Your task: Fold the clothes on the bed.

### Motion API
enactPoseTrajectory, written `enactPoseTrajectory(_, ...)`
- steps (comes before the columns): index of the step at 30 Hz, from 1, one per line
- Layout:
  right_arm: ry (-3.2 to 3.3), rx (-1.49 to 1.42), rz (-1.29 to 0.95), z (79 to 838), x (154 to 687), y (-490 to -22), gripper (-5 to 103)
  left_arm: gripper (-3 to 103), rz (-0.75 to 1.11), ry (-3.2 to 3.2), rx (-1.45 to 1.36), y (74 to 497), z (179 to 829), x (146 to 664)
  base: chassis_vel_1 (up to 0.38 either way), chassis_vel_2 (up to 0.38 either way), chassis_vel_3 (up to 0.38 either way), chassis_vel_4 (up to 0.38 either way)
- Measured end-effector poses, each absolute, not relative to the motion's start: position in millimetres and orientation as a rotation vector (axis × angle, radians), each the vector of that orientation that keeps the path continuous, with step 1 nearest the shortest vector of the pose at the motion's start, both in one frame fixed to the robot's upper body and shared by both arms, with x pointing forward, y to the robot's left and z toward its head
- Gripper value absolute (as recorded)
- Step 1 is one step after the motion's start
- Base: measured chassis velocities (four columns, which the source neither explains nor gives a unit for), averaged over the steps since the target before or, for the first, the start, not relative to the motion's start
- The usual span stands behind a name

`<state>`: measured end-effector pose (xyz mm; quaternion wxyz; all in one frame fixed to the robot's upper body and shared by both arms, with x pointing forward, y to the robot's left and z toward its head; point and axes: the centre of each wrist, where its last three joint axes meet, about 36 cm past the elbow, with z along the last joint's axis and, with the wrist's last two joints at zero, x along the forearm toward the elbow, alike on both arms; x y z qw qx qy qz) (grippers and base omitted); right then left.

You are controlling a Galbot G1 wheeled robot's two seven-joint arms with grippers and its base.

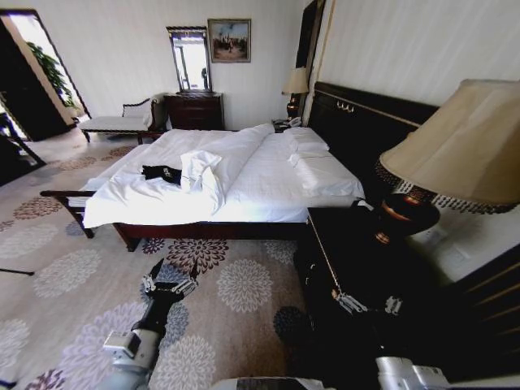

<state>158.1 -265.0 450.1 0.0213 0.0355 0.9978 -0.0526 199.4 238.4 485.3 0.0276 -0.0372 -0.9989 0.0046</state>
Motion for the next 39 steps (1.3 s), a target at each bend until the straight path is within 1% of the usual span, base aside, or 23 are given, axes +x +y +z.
enactPoseTrajectory(6, 3.053, 0.082, -0.207, 461.8, 155.0, -259.9, 100, 100, 0.049, -3.079, -0.127, 236.6, 488.1, 199.1, 0.000, 0.000, 0.000, 0.000)
enactPoseTrajectory(9, 3.047, 0.041, -0.197, 462.6, 154.8, -259.5, 100, 100, 0.013, -3.078, -0.123, 237.7, 484.8, 200.7, 0.000, 0.000, 0.000, 0.000)
enactPoseTrajectory(11, 3.057, 0.017, -0.152, 462.0, 152.5, -258.4, 100, 100, -0.089, -3.082, -0.104, 241.9, 471.2, 203.6, 0.000, 0.000, 0.000, 0.000)
enactPoseTrajectory(12, 3.061, 0.020, -0.150, 458.6, 152.9, -259.4, 100, 100, -0.102, -3.081, -0.100, 242.5, 467.2, 203.7, 0.000, 0.000, 0.000, 0.000)
enactPoseTrajectory(14, 3.062, 0.028, -0.158, 453.3, 154.0, -261.7, 100, 100, -0.097, -3.080, -0.099, 242.1, 465.5, 203.0, 0.000, 0.000, 0.000, 0.000)
enactPoseTrajectory(17, 3.059, 0.059, -0.193, 440.7, 156.5, -266.6, 100, 100, -0.029, -3.072, -0.099, 239.2, 468.0, 199.4, 0.000, 0.000, 0.000, 0.000)
enactPoseTrajectory(21, 3.085, 0.136, -0.200, 435.7, 155.2, -263.9, 100, 100, -0.128, -3.088, -0.048, 244.4, 468.1, 201.3, 0.000, 0.000, 0.000, 0.000)
enactPoseTrajectory(23, 3.088, 0.142, -0.201, 435.5, 155.2, -263.5, 100, 100, -0.131, -3.088, -0.047, 244.8, 468.0, 201.4, 0.000, 0.000, 0.000, 0.000)
enactPoseTrajectory(29, 3.078, 0.154, -0.146, 435.2, 164.5, -263.6, 100, 100, -0.068, -3.093, -0.060, 244.4, 466.3, 200.7, 0.000, 0.000, 0.000, 0.000)
enactPoseTrajectory(31, 3.065, 0.136, -0.106, 438.9, 168.5, -264.9, 100, 100, 0.009, -3.109, -0.077, 243.1, 475.2, 200.9, 0.000, 0.000, 0.000, 0.000)
enactPoseTrajectory(33, 3.047, 0.109, -0.070, 442.8, 173.3, -267.3, 100, 100, 0.129, -3.116, -0.119, 241.9, 486.0, 201.5, 0.000, 0.000, 0.000, 0.000)
enactPoseTrajectory(36, 3.037, 0.091, -0.047, 444.7, 176.4, -269.4, 100, 100, 0.182, -3.120, -0.149, 242.3, 489.0, 202.4, 0.000, 0.000, 0.000, 0.000)
enactPoseTrajectory(39, 3.026, 0.074, -0.061, 445.4, 178.3, -273.6, 100, 100, 0.167, -3.134, -0.159, 243.7, 488.0, 202.9, 0.000, 0.000, 0.000, 0.000)
